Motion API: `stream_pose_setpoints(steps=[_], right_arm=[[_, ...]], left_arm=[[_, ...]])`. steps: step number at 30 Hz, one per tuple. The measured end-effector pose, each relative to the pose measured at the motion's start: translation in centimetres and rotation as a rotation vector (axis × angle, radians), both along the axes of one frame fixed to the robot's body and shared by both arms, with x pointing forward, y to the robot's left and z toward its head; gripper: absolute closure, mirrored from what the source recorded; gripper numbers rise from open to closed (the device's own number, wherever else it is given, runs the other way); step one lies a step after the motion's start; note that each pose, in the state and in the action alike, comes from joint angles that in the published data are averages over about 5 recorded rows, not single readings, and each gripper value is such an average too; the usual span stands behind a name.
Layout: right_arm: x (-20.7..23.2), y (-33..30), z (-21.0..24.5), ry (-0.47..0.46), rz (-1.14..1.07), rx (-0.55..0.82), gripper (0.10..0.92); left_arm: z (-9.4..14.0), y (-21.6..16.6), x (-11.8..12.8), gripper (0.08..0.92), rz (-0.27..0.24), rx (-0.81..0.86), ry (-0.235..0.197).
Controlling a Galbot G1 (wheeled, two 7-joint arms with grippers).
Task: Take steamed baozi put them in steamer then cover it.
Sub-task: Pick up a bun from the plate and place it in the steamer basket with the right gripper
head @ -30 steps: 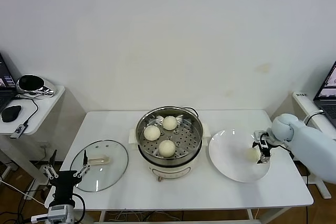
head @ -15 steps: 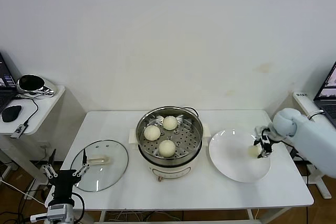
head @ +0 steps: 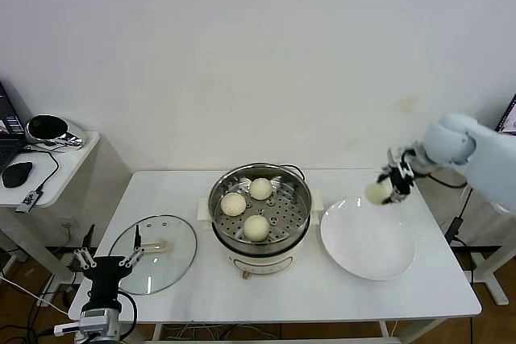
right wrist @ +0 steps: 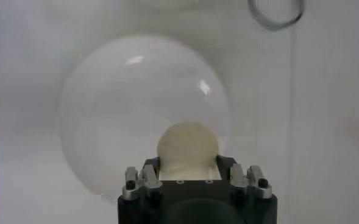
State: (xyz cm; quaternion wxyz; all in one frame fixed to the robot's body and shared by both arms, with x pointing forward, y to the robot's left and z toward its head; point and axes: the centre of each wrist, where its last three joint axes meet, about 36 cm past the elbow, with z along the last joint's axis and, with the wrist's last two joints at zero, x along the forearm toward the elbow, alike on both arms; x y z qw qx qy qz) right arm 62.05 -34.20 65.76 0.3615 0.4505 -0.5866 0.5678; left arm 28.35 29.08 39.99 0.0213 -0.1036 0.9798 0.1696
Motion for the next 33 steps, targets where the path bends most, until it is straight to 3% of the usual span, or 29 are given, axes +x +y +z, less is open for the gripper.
stream_pose_setpoints(steps=[6, 13, 23, 33], right_arm=[[-0.5, 6.5, 4.2, -0.013, 0.036, 0.047, 0.421], [-0.6, 13.7, 5.1, 0.007, 0.033, 0.076, 0.42], [0.4, 20.7, 1.1, 0.044, 0.021, 0.06, 0.42], [1.6, 22.9, -3.5, 0.07, -0.018, 0.042, 0.42]], left_arm=[[0.2, 0.1, 0.0, 0.177, -0.008, 0.007, 0.0], [0.0, 0.1, -0.1, 0.177, -0.003, 0.001, 0.003], [0.0, 0.7, -0.3, 0.177, 0.013, 0.004, 0.006], [0.1, 0.9, -0.3, 0.177, 0.022, 0.004, 0.002]])
